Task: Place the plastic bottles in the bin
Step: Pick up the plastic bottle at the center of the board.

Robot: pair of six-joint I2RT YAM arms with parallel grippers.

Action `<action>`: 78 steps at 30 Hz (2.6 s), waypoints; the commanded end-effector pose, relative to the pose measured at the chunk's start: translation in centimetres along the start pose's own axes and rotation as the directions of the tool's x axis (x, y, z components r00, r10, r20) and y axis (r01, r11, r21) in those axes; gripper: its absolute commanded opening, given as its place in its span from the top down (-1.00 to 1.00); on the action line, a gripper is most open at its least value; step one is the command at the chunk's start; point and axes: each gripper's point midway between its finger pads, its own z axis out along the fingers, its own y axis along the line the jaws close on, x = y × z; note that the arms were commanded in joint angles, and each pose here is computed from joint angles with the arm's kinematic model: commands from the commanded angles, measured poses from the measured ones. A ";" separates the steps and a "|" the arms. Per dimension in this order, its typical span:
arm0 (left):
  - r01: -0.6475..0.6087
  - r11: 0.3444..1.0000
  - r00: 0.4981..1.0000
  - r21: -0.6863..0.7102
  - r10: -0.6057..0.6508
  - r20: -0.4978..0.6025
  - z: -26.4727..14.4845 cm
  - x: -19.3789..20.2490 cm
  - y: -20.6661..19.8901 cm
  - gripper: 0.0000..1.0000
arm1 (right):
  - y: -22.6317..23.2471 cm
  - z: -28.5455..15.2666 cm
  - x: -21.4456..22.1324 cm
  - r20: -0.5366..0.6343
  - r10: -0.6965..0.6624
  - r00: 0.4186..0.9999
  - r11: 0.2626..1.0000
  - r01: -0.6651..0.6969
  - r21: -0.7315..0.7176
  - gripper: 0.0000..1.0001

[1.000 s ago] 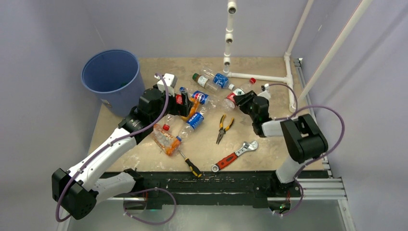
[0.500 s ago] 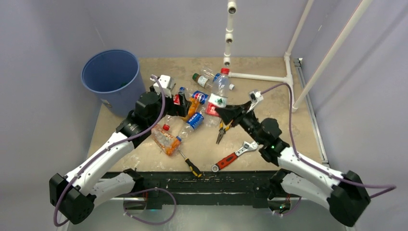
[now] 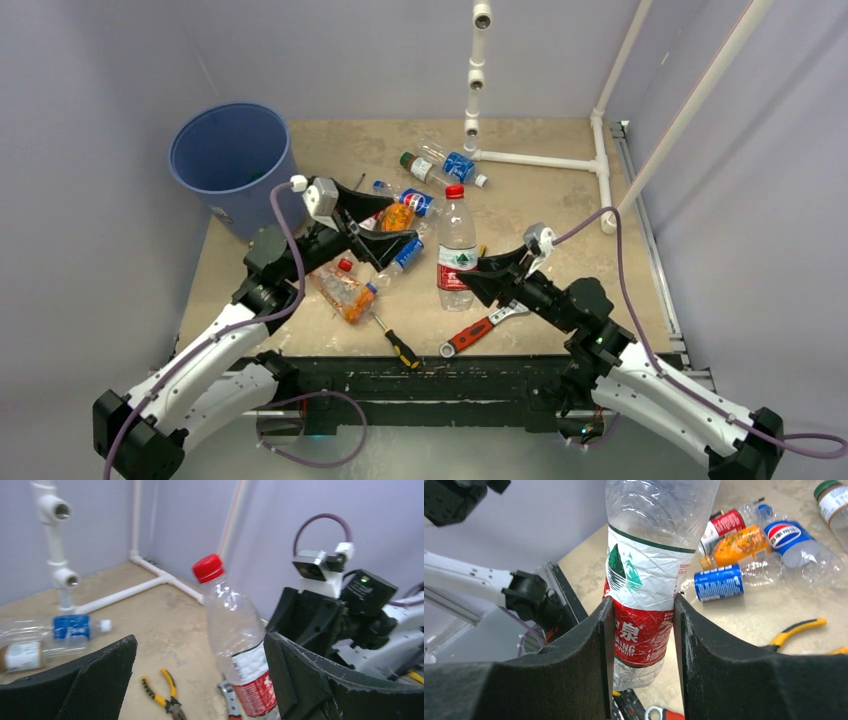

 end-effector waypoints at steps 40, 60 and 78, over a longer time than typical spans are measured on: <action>0.464 0.874 0.868 0.146 -0.416 -0.271 6.9 2.5 -2.7 -0.11 | 1.7 0.6 2.0 -0.029 -0.093 0.995 0.995 0.092 -0.031 0.55; 0.393 0.908 0.909 0.145 -0.360 -0.209 6.8 1.2 -2.6 1.00 | 2.1 1.1 2.5 -0.077 -0.025 0.997 0.999 0.023 -0.029 -0.55; 0.305 0.921 0.950 0.243 -0.313 -0.004 4.6 -3.9 -4.6 1.00 | 4.8 3.9 -1.6 0.031 0.032 0.999 0.993 -0.029 -0.114 -0.95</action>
